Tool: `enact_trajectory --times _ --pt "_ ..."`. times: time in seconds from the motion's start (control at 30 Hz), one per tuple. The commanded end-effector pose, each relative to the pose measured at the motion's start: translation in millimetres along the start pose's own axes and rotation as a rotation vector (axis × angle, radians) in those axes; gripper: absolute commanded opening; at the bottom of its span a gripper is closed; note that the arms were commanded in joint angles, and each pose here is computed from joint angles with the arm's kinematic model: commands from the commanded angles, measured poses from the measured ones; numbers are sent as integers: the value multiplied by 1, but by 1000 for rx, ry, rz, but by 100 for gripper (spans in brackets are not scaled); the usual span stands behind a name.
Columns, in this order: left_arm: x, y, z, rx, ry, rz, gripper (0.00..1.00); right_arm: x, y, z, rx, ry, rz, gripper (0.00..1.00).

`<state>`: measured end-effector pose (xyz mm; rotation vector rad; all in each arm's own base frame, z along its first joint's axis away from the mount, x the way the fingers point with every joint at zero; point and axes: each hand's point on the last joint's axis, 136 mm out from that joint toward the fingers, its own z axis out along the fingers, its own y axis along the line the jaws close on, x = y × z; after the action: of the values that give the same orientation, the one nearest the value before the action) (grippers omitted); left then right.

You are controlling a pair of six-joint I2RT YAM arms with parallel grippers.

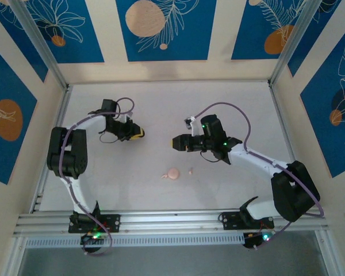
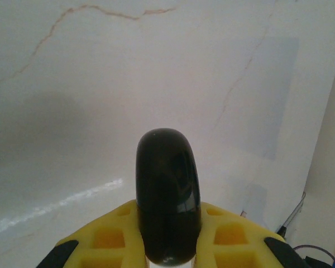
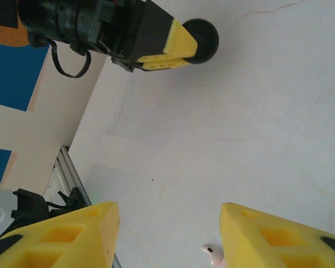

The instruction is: Insert wireless bluetooth earbuds into charging case

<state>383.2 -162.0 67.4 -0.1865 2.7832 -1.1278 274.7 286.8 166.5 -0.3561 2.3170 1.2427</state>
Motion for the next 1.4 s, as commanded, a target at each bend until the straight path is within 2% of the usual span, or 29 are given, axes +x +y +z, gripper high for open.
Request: enact_trajectory --times 0.0,0.33,0.47,0.83,0.93,1.13,1.37 --pt "4 10 3 9 54 -36 16 -13 12 1 -18 -23 -51 51" --pt "7 37 16 -23 85 -92 17 -14 12 7 -14 -12 -55 51" --pt "8 45 15 -48 85 -108 20 -15 12 8 -13 -13 -58 51" --pt "9 63 1 -175 84 -131 39 -15 13 9 -7 -7 -65 51" --pt "7 63 -7 -201 64 -121 45 -16 13 8 -3 -7 -70 51" --pt "6 54 -31 -255 14 -89 48 -18 15 7 1 -7 -77 51" --pt "17 16 -88 -373 -136 45 50 -21 15 -1 22 7 -87 51"
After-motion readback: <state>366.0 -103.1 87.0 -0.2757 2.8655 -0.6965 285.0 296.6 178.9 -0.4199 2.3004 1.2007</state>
